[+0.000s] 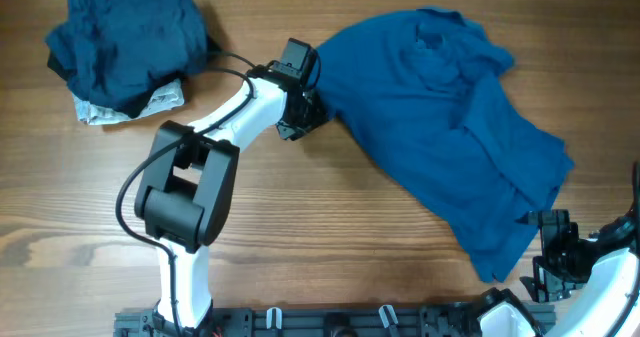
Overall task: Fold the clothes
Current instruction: 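Reach the right gripper to the shirt's lower right corner and grasp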
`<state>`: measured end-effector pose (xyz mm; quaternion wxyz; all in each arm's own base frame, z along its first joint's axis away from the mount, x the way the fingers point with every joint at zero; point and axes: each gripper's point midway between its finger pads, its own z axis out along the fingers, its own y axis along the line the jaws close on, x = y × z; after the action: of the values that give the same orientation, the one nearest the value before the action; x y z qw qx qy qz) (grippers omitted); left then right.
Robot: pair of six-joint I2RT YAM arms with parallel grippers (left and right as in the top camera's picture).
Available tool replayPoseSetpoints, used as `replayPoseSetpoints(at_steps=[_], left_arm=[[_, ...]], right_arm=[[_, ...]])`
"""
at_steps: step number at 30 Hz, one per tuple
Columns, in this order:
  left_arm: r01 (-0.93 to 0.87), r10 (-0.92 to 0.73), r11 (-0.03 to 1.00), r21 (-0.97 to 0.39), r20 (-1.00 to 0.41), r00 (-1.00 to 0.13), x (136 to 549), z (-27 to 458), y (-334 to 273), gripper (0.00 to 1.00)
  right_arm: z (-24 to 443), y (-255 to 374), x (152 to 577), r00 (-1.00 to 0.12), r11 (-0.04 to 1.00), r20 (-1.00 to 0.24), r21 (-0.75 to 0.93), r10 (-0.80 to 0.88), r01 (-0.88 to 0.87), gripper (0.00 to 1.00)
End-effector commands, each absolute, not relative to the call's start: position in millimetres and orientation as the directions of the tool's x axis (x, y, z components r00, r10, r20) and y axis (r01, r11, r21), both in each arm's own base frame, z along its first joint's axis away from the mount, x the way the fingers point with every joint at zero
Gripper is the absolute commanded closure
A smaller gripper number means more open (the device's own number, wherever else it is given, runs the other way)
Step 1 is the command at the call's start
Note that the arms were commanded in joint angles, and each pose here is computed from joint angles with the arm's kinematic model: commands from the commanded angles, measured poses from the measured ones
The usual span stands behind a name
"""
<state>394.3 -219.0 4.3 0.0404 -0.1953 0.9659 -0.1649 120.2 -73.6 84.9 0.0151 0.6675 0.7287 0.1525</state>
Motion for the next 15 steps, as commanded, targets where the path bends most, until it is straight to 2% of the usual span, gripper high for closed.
replayPoseSetpoints(at_steps=[1, 3, 6, 9, 12, 15], left_arm=[[-0.429, -0.441, 0.857, -0.285, 0.023, -0.897, 393, -16, -197, 0.63], [-0.438, -0.452, 0.851, -0.29, 0.018, -0.892, 398, -16, -191, 0.66], [-0.443, -0.462, 0.845, -0.299, 0.009, -0.887, 403, -16, -187, 0.76], [-0.443, -0.462, 0.845, -0.299, 0.009, -0.887, 403, -16, -188, 0.93], [-0.444, -0.465, 0.847, -0.292, -0.006, -0.885, 405, -16, -185, 0.96], [-0.444, -0.466, 0.848, -0.291, -0.008, -0.885, 405, -16, -185, 0.96]], right_arm=[[85, -71, 124, -0.1, 0.044, 0.203, 0.265, 0.974, 0.963, 0.0], [83, -70, 124, -0.1, 0.044, 0.204, 0.264, 0.974, 0.964, 0.0], [75, -66, 121, -0.1, 0.041, 0.218, 0.259, 0.971, 0.965, 0.0], [61, -61, 122, -0.115, 0.053, 0.225, 0.263, 0.968, 0.963, 0.0], [53, -59, 122, -0.15, 0.096, 0.206, 0.251, 0.967, 0.963, 0.0], [49, -64, 121, -0.104, 0.07, 0.173, 0.192, 0.979, 0.979, 0.0]])
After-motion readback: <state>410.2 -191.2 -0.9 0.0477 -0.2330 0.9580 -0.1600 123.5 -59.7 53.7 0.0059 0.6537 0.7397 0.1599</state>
